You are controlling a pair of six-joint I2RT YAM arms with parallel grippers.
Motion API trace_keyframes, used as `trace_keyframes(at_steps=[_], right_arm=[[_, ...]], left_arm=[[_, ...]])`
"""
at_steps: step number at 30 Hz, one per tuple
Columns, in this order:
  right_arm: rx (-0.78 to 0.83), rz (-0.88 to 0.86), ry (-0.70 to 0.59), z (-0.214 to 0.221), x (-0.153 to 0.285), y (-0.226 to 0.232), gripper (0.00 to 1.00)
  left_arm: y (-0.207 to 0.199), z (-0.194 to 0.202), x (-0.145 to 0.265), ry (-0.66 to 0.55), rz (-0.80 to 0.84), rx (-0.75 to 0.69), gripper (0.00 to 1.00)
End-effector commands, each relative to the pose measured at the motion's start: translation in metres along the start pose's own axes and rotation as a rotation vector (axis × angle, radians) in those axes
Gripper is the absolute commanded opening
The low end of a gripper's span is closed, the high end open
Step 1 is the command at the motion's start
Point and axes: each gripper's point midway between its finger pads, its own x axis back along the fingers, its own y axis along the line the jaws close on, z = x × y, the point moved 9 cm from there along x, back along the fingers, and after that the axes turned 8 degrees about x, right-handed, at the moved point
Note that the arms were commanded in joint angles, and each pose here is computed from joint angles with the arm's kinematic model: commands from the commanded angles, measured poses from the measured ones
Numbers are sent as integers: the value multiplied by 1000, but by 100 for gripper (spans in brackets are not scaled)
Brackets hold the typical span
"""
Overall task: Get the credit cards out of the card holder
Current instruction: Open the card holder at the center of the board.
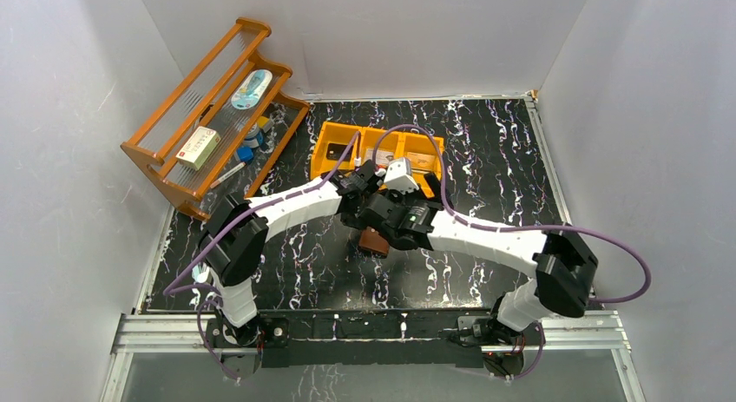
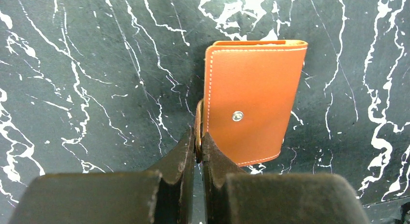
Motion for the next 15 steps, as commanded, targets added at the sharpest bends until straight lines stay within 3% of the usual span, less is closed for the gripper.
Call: trace_keyframes(at_steps=[1,7,15], right_arm=[[17,129,-6,-10,3,-7,98],[4,77,-4,-15,7,5,98],[-189,-140,18,-27,17,20,98]], left_arm=[[0,-2,20,-30,32,33,0],[2,0,24,-37,32,61,0],[4,1,40,-66,83,64,0]])
